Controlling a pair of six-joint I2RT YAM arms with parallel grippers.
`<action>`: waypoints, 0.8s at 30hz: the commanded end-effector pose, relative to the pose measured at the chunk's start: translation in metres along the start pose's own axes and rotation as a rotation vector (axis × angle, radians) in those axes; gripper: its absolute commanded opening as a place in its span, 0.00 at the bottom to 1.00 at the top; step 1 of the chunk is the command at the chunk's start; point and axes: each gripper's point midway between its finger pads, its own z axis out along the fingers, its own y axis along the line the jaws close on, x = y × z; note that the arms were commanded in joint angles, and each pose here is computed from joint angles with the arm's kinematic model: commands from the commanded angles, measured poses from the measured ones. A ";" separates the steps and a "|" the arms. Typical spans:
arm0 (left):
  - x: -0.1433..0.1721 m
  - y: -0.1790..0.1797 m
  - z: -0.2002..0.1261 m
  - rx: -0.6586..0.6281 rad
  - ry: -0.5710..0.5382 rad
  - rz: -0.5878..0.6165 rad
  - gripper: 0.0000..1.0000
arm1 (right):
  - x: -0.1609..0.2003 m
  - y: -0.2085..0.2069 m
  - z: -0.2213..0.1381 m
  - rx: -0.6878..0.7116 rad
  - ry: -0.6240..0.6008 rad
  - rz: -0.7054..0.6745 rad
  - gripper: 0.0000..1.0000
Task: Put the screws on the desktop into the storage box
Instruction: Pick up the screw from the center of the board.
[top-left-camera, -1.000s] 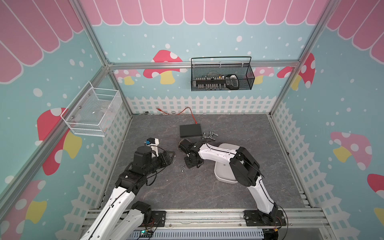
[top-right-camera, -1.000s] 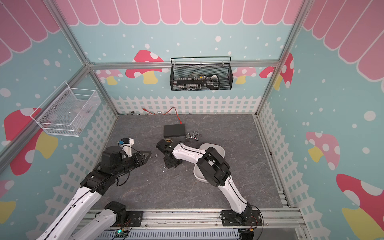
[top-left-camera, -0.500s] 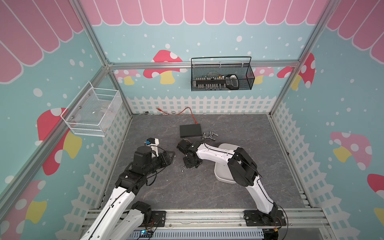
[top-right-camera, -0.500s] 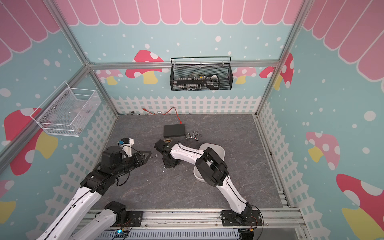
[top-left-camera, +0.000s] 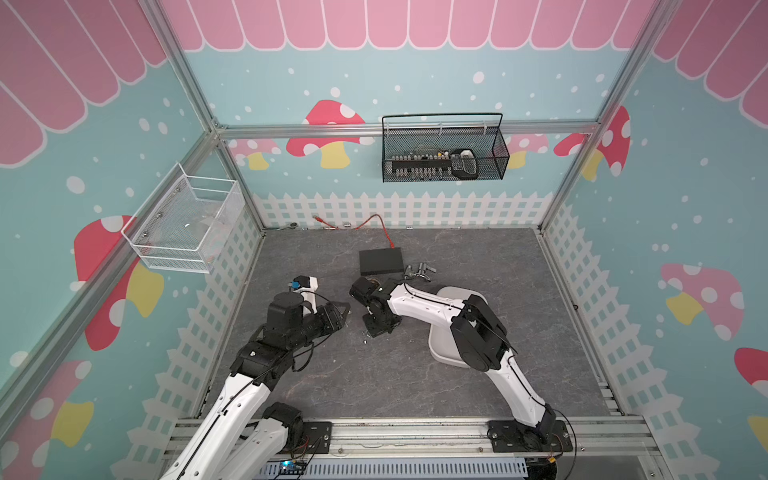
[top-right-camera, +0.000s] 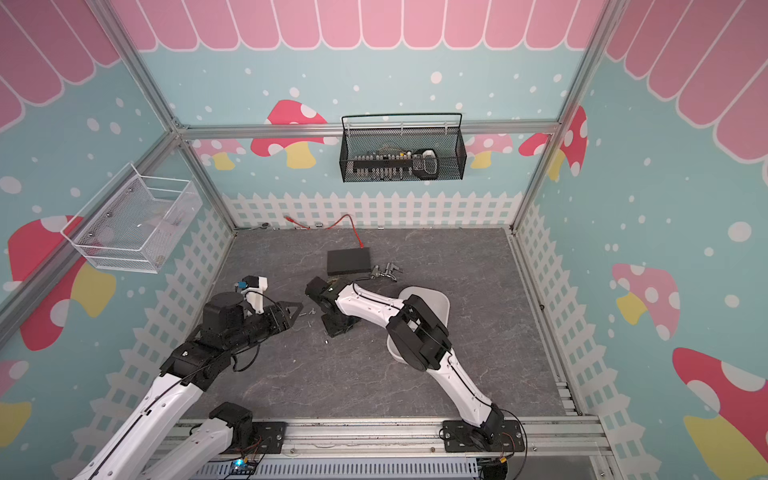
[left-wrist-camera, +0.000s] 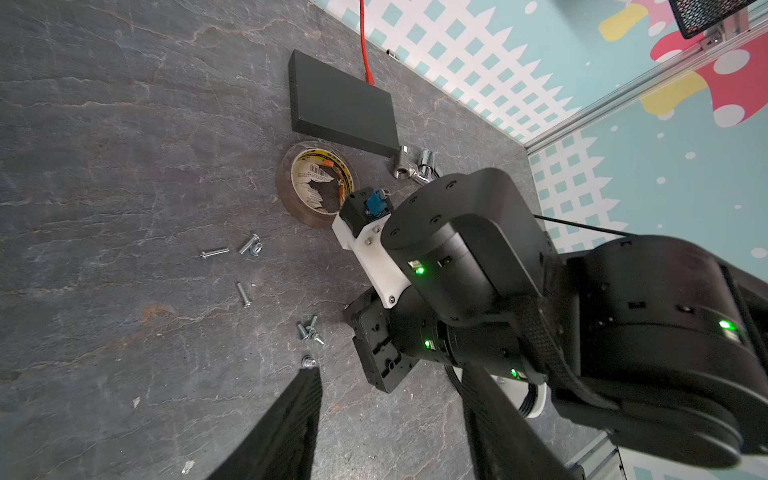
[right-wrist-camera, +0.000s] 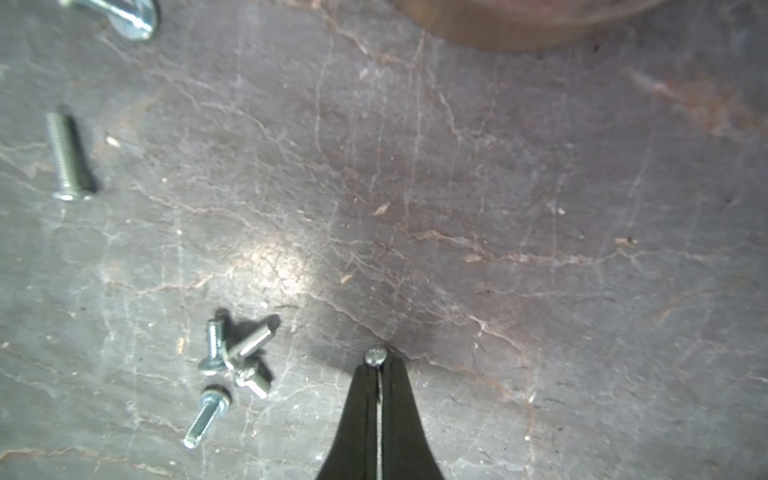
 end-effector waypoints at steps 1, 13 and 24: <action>-0.001 0.002 -0.001 -0.004 -0.015 0.015 0.59 | 0.010 -0.009 0.024 0.051 0.031 -0.044 0.00; -0.001 0.003 0.000 -0.010 -0.015 0.012 0.59 | -0.007 0.001 -0.041 -0.063 -0.168 -0.060 0.00; 0.001 0.005 0.003 -0.018 -0.004 0.010 0.59 | 0.007 -0.020 -0.097 -0.046 -0.262 -0.041 0.00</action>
